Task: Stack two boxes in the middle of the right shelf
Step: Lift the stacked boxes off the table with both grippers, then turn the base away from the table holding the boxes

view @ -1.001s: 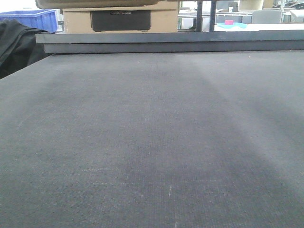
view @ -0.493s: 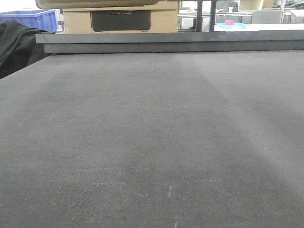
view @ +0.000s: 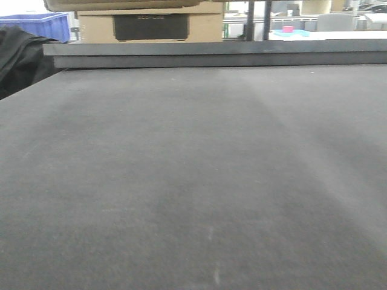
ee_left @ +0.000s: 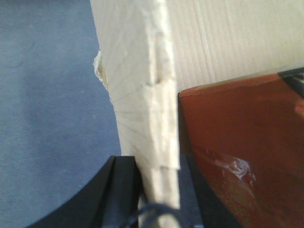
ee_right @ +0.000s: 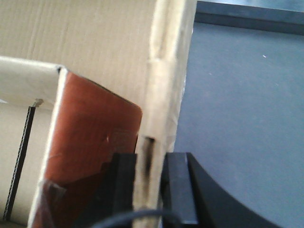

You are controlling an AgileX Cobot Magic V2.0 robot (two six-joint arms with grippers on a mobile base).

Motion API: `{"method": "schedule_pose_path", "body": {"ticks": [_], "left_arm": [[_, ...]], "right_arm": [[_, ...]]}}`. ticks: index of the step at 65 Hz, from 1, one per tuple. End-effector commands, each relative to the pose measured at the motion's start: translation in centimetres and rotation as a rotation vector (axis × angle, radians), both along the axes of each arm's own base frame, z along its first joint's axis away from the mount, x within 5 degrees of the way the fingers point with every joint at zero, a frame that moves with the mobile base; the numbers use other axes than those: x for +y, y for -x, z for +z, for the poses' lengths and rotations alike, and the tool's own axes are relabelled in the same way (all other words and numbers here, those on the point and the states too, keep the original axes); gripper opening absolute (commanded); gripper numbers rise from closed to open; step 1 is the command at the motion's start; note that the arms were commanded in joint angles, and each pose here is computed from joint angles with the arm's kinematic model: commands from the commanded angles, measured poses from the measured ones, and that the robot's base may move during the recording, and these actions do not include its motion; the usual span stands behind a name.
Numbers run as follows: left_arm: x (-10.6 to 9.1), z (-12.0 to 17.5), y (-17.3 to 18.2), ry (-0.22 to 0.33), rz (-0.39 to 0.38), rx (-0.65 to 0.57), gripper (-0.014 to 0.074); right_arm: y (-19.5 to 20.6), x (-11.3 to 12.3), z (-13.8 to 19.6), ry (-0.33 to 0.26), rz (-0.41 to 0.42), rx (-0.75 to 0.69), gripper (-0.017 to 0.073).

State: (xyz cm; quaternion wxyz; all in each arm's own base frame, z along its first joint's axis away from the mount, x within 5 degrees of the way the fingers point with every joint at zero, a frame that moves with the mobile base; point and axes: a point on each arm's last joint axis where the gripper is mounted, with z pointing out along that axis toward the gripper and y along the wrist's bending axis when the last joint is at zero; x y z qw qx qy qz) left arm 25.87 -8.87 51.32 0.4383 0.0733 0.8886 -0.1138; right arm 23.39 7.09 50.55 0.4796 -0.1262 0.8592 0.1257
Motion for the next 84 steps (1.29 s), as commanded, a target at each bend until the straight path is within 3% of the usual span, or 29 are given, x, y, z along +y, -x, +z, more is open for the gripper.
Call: {"method": "schedule_pose_path", "body": {"ticks": [1,84], "left_arm": [[0.51,1.21,0.8,0.006,0.01,-0.065,-0.0111],[0.51,1.21,0.8,0.006,0.01,-0.065,-0.0111]], "right_arm": [[-0.03,-0.72,0.79,0.029,-0.042,-0.078,-0.0154],[-0.04,-0.72,0.81,0.028,-0.042,-0.08,-0.0154]]}}
